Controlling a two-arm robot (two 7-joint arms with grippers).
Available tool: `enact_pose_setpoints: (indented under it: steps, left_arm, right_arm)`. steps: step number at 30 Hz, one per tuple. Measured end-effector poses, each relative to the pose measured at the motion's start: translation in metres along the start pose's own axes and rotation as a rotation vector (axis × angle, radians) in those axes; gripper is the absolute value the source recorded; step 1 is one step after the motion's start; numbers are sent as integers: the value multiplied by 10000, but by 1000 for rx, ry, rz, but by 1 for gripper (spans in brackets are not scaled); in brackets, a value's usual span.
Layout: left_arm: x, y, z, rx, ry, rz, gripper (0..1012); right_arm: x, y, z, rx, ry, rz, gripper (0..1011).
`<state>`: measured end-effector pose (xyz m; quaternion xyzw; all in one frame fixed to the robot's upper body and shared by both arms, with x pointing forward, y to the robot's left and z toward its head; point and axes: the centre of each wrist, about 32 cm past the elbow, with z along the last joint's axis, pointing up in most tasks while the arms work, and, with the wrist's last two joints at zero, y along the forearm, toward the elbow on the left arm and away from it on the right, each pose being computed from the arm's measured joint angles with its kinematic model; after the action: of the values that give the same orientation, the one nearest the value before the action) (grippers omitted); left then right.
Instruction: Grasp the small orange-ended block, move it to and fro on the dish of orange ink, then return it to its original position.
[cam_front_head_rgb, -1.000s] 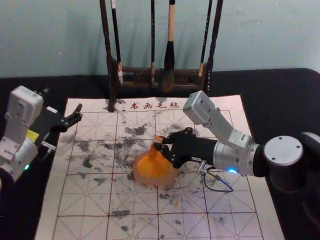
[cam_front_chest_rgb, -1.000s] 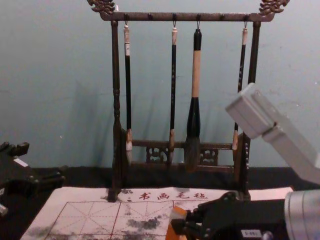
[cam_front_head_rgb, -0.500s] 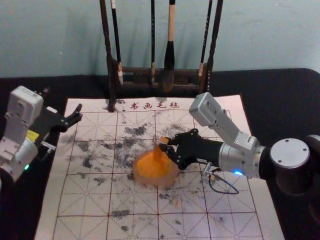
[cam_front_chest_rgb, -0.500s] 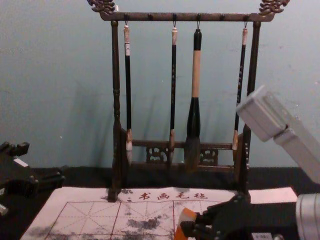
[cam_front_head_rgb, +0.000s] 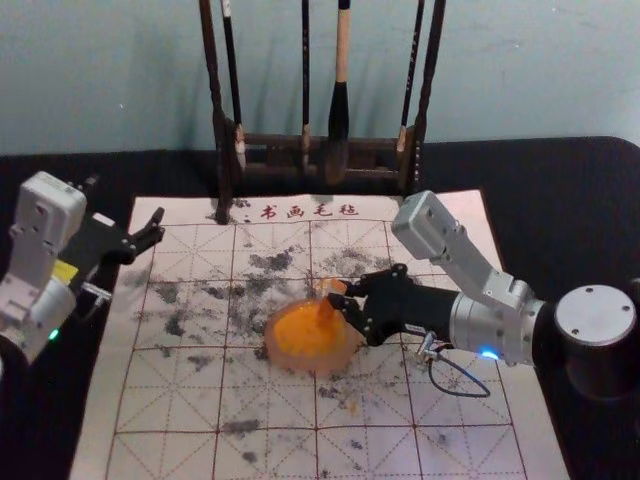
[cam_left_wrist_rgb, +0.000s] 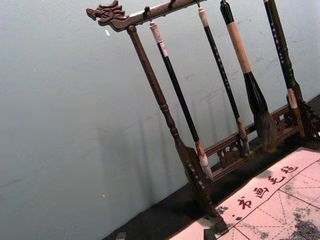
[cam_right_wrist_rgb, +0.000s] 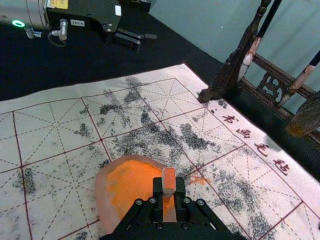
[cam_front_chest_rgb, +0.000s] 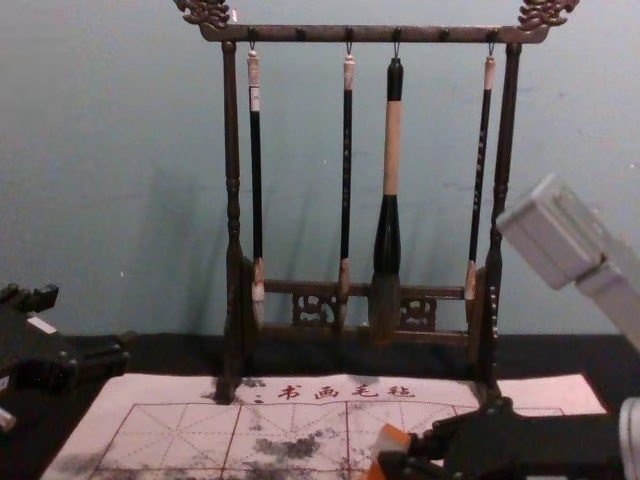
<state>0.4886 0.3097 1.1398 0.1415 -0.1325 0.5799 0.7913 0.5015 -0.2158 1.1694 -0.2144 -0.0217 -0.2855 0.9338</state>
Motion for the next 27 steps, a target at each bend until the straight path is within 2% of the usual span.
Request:
enact_pose_setpoints:
  steps: [27]
  left_arm:
    - [0,0,0,0,0,0,1001]
  right_arm:
    - [-112,-130,-23,-4,3,32,129]
